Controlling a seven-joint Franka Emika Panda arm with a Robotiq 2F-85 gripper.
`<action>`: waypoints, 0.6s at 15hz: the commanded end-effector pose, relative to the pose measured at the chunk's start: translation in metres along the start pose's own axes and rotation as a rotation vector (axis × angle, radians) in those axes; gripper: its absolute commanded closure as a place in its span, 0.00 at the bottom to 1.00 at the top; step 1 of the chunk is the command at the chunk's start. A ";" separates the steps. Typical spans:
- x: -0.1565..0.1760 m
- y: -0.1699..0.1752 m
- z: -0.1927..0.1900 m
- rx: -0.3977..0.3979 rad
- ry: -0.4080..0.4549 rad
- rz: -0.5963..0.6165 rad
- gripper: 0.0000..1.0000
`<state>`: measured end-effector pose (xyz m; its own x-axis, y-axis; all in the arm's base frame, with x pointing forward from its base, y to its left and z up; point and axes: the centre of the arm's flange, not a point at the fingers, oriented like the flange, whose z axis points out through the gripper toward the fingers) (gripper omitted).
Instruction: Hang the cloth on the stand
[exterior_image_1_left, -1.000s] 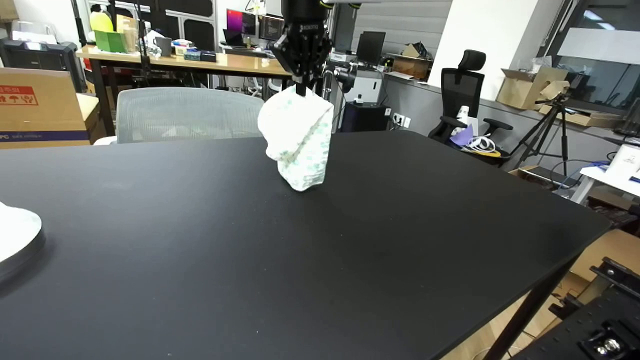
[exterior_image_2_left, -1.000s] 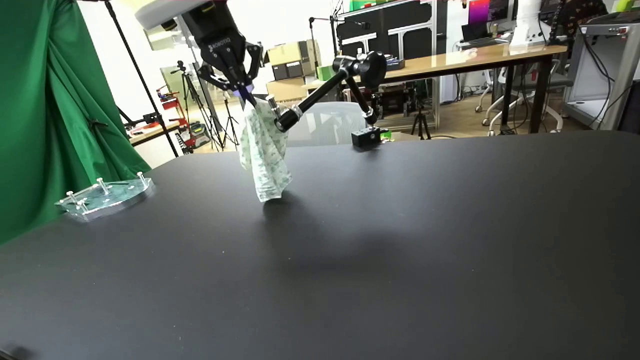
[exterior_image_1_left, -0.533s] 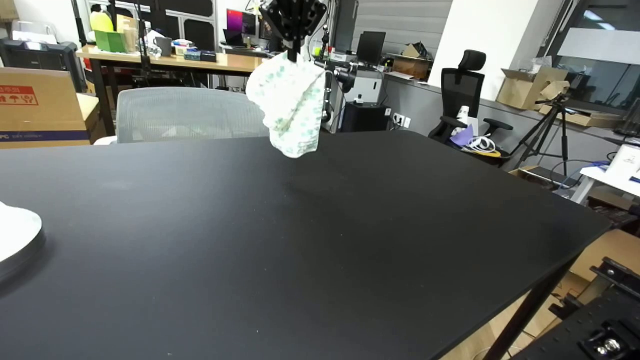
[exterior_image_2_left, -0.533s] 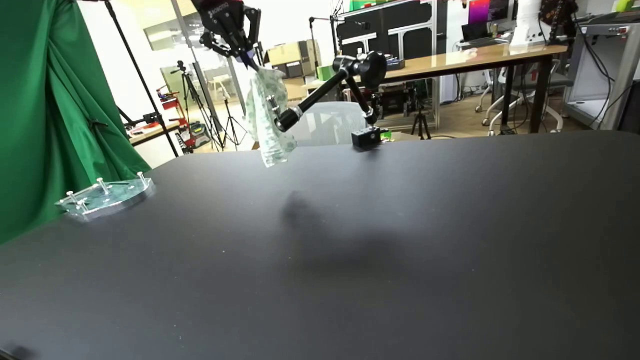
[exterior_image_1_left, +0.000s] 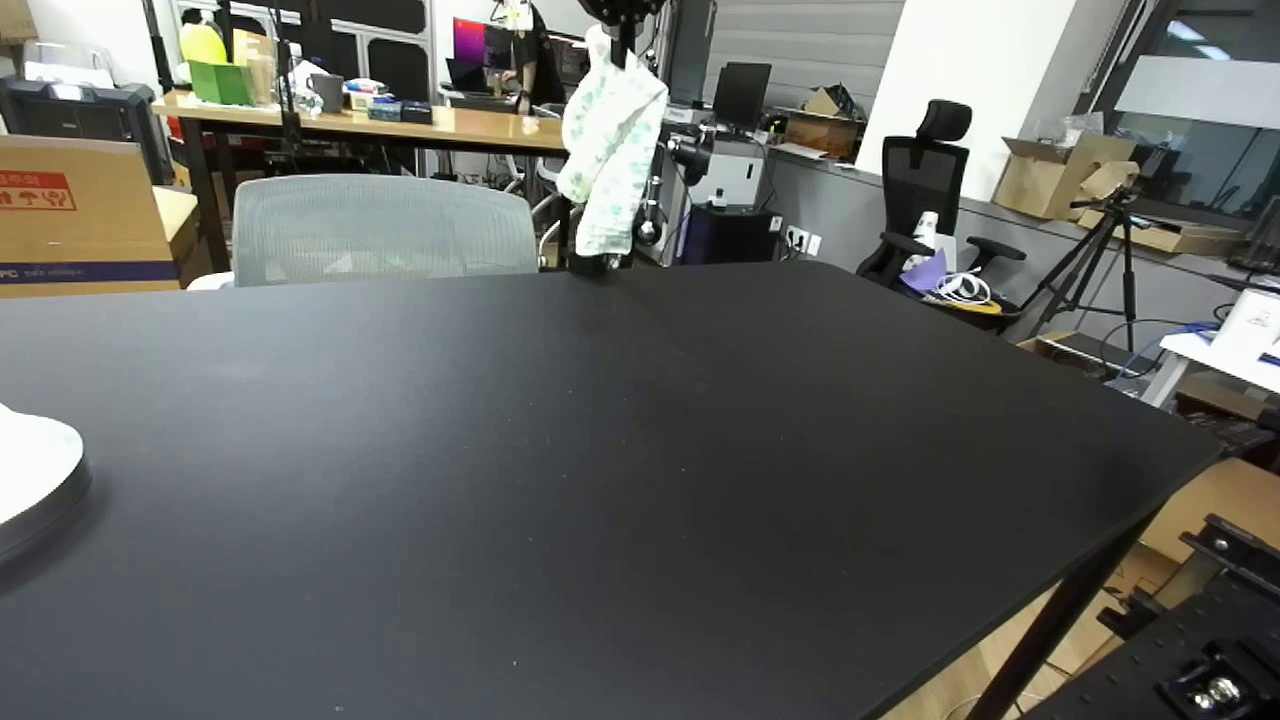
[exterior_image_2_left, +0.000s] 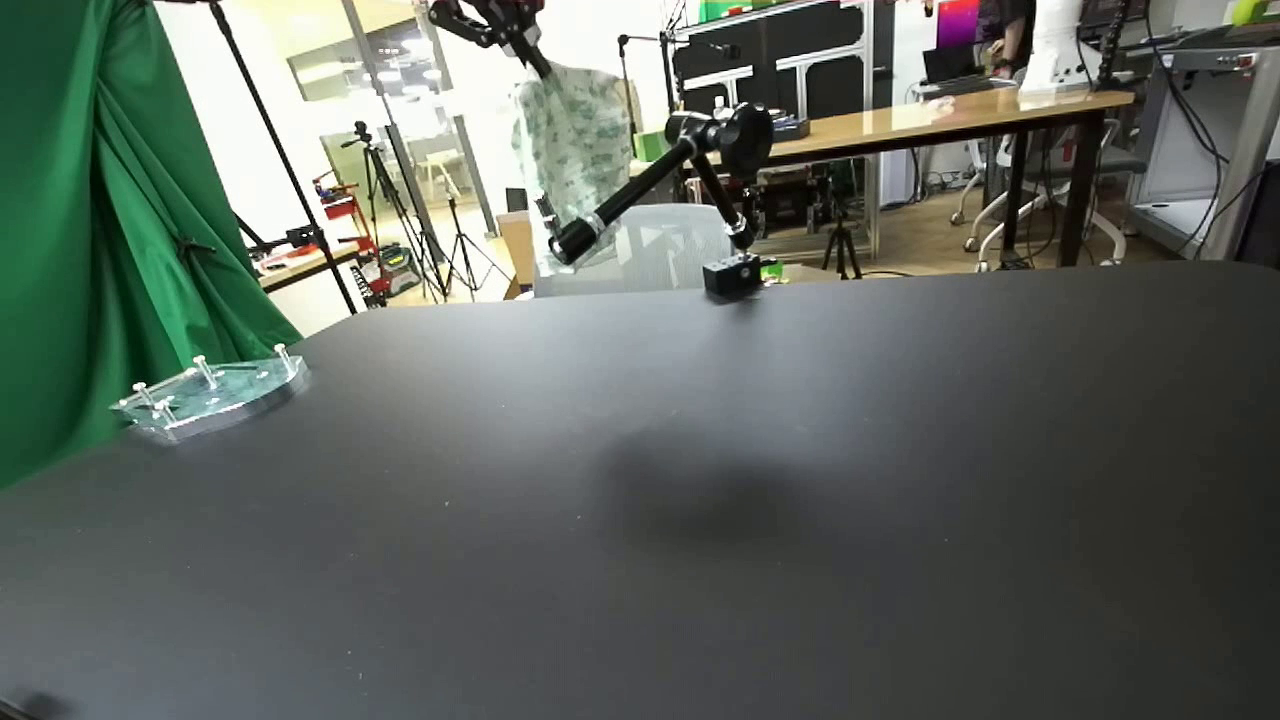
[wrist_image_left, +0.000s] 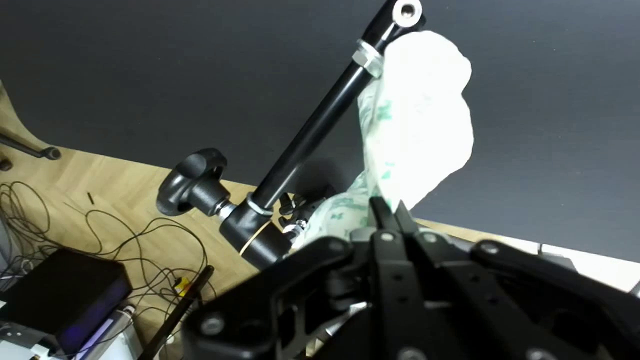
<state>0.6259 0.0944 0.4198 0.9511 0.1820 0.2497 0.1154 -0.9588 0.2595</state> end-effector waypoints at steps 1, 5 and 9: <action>-0.005 0.008 -0.030 -0.051 0.014 0.056 1.00; -0.015 0.011 -0.042 -0.077 -0.002 0.069 1.00; -0.017 0.014 -0.054 -0.093 0.002 0.088 1.00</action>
<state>0.6093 0.0886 0.4576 0.9560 0.1330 0.2613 0.0496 -0.9518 0.3028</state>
